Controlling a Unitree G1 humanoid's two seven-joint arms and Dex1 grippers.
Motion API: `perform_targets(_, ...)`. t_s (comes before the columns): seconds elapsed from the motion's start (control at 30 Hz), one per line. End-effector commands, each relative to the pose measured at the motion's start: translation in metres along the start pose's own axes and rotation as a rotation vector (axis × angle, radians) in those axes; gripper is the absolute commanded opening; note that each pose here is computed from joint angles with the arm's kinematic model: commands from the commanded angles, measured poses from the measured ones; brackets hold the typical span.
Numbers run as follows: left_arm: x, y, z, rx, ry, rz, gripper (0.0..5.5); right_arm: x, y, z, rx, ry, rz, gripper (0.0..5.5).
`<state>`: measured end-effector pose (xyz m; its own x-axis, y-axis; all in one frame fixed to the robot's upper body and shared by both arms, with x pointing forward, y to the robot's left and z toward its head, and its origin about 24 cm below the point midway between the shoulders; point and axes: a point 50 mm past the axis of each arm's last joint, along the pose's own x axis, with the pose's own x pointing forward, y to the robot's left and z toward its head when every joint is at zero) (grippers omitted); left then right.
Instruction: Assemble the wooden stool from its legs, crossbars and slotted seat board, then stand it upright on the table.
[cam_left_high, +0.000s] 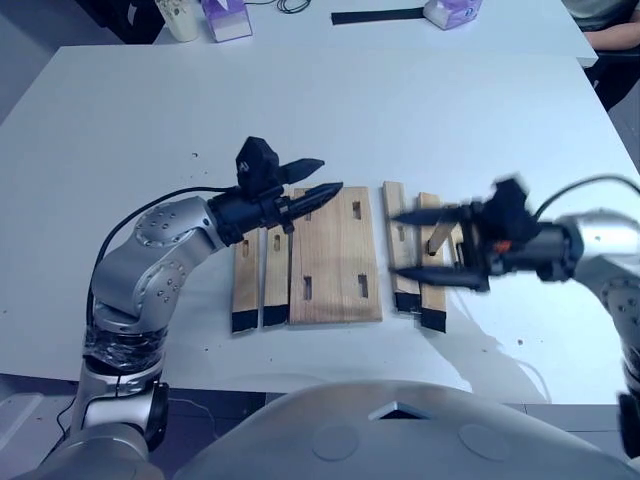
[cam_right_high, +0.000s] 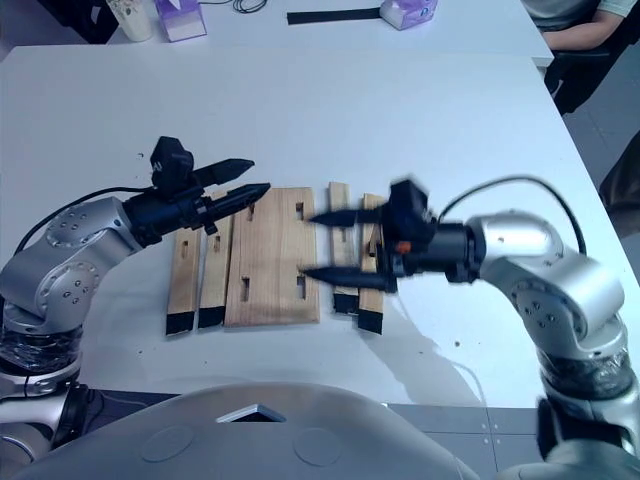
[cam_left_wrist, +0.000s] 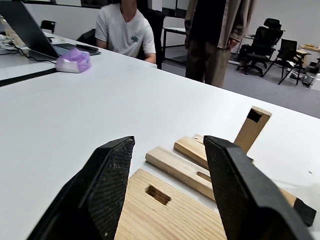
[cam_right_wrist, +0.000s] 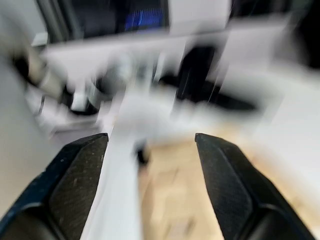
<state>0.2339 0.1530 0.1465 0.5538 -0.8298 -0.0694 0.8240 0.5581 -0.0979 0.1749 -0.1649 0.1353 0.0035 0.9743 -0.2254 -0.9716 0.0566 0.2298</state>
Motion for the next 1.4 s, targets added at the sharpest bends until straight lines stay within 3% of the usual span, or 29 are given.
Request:
perform_targets(0.03,0.002,0.000,0.003,0.013,0.011,-0.009,2.57,-0.016,-0.011,-0.036,0.010,0.151,-0.058,3.21)
perform_targets(0.43,0.003,-0.004,0.000,0.012,0.027,-0.032,2.57,-0.020,-0.013,-0.089,-0.059,0.352,-0.044,3.21)
perform_targets(0.87,0.000,-0.010,-0.007,0.008,0.024,-0.009,2.57,-0.044,-0.023,-0.075,-0.124,0.400,-0.085,3.21)
perform_targets(1.07,-0.007,-0.015,-0.013,-0.006,0.012,0.041,2.57,-0.047,-0.016,-0.041,-0.128,0.266,-0.287,3.21)
perform_targets(1.4,-0.020,-0.026,-0.025,-0.048,-0.009,0.156,2.57,-0.018,0.013,-0.056,0.073,0.276,-0.675,3.21)
